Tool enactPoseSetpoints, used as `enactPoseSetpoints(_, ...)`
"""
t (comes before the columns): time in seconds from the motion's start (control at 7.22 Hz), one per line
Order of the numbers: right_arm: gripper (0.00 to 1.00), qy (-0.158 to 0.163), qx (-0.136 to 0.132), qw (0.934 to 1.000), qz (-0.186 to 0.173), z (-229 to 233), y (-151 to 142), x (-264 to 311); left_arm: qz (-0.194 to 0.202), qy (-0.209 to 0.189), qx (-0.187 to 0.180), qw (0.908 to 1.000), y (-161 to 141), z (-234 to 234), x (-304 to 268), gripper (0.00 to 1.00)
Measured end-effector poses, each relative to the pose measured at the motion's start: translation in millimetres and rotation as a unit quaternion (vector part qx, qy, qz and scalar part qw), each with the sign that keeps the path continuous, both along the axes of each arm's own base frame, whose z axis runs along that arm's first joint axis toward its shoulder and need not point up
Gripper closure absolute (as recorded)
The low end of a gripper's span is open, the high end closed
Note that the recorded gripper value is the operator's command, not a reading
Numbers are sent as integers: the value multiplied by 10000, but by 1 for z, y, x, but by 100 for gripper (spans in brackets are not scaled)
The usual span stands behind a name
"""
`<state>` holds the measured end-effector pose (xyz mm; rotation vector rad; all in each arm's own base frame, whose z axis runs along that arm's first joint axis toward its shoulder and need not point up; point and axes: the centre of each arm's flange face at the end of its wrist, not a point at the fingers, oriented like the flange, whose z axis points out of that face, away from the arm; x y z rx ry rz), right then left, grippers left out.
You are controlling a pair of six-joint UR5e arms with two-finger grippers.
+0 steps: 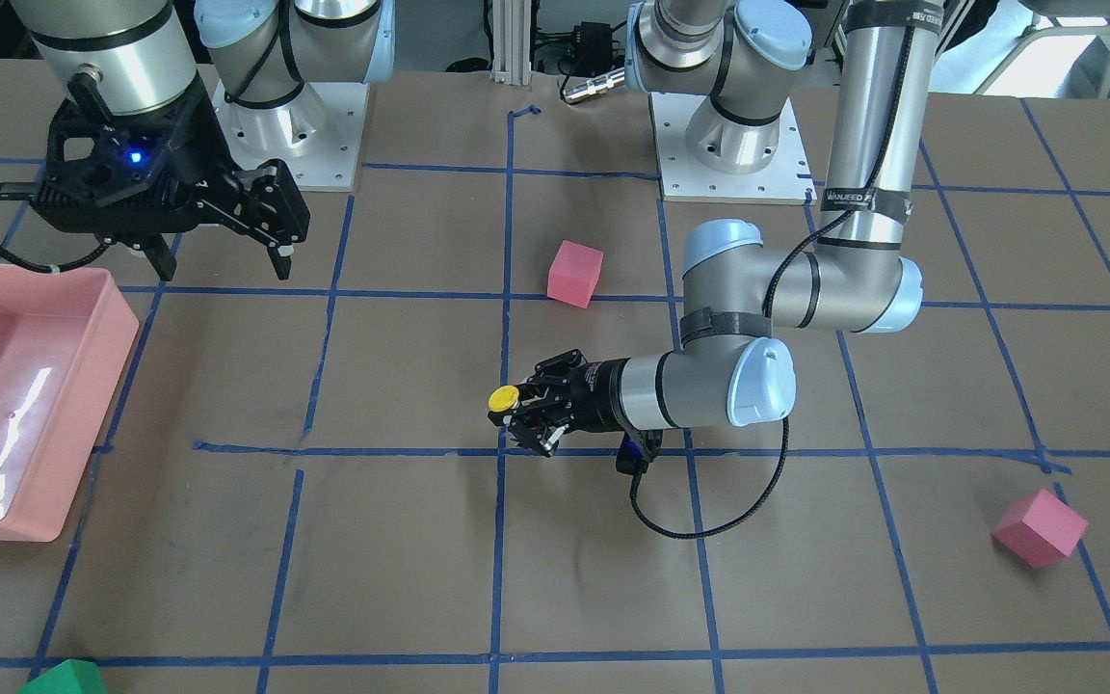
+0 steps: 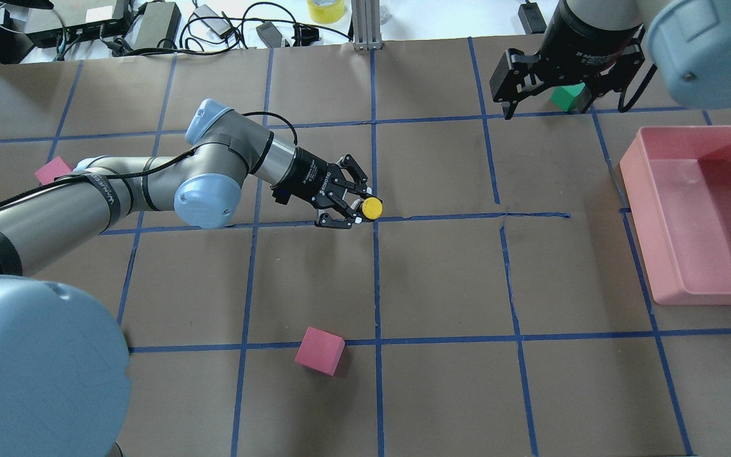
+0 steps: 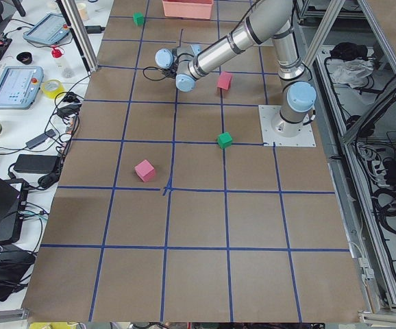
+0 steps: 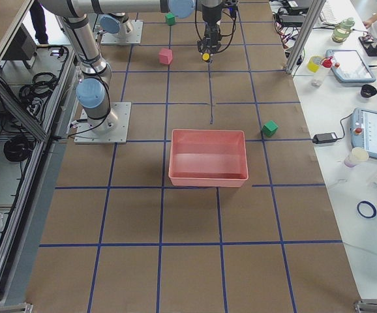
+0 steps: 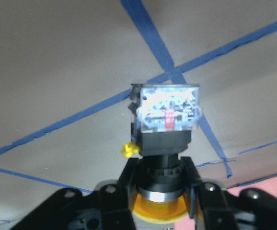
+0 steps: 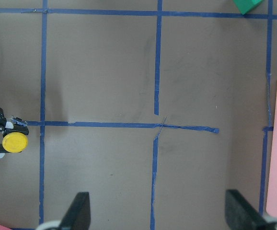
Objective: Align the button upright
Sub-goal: 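Rotate the switch with the left gripper so the yellow cap faces up, then release the upright switch and raise the left gripper away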
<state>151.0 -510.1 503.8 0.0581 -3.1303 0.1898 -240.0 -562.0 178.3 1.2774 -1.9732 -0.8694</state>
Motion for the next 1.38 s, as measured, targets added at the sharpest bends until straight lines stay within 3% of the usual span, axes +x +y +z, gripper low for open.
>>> enactPoseSetpoints(0.14, 0, 2, 0, 10000, 3, 0, 0, 0, 100, 257, 106, 9996, 1, -5, 2, 82)
enactPoseSetpoints(0.42, 0, 0, 0, 10000, 6, 0, 0, 0, 197, 711, 286, 9969, 7, -27, 2, 74)
enactPoseSetpoints(0.97, 0, -1, 4, 10000, 6, 0, 0, 0, 338, 1096, 573, 9917, 14, -51, 0, 49)
enactPoseSetpoints(1.38, 0, 2, 3, 10000, 6, 0, 0, 0, 438, 1211, 647, 9896, 12, -59, 4, 41)
